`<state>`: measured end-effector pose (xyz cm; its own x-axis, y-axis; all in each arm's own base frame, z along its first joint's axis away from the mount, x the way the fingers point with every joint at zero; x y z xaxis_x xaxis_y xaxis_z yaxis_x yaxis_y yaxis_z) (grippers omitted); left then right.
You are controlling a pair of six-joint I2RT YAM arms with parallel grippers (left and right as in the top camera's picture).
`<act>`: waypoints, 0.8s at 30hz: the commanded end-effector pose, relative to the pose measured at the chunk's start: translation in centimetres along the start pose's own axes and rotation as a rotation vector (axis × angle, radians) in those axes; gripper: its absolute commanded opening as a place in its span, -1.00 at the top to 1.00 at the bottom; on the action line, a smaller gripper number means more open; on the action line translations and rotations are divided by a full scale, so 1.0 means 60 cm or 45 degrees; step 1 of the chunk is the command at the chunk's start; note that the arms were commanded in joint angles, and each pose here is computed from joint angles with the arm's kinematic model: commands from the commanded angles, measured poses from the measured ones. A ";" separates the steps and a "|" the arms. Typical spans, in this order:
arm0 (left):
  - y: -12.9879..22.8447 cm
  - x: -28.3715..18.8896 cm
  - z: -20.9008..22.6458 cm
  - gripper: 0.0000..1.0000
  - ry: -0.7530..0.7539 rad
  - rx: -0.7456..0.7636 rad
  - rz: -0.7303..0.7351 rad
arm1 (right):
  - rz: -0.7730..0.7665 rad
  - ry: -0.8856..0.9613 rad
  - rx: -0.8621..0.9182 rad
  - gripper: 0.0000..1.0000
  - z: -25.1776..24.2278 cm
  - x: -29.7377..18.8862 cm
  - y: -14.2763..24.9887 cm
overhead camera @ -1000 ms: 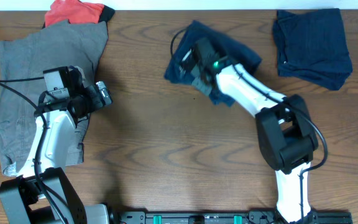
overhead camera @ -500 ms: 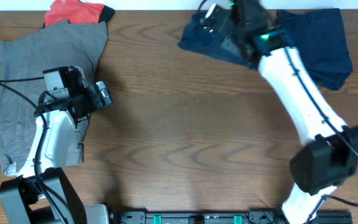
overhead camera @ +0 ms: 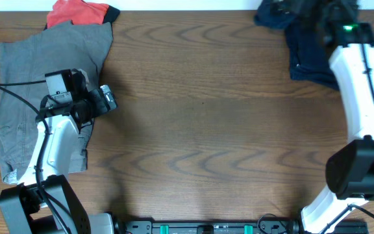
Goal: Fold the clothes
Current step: 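Grasp the folded navy shorts with the right gripper and carry them top right, then place the shorts onto the folded navy stack and release the right gripper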
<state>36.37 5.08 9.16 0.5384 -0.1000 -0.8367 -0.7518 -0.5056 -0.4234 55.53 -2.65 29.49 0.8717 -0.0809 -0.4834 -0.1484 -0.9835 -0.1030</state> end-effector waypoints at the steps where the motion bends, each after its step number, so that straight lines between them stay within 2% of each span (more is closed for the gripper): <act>1: 0.005 0.003 0.007 -0.96 -0.018 0.010 0.010 | -0.215 0.101 -0.041 0.98 -0.055 -0.033 0.015; 9: 0.005 0.003 0.007 -0.96 -0.018 0.010 0.009 | -0.290 0.177 0.015 0.98 -0.073 -0.009 0.113; 15: 0.004 0.003 0.007 -0.96 -0.017 0.011 0.006 | -0.305 0.193 0.018 0.98 -0.060 0.032 0.131; 24: -0.002 0.003 0.005 -0.96 -0.011 0.015 -0.012 | -0.236 0.088 0.064 0.98 0.009 0.110 0.173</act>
<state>36.58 5.14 9.29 0.5474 -0.0978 -0.8311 -0.7471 -0.5045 -0.4327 59.00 -12.53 24.20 0.9049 0.0974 -0.4144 -0.0061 -0.9704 -0.2413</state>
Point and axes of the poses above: each gripper's point midway between its finger pads, its own x axis out along the fingers, its own z axis along the line the jaws close on, y = z × x, the point moved 1 cm from there along -x, back along the fingers, and after that the axes turned 6 degrees about -x, right-handed, at the moved point
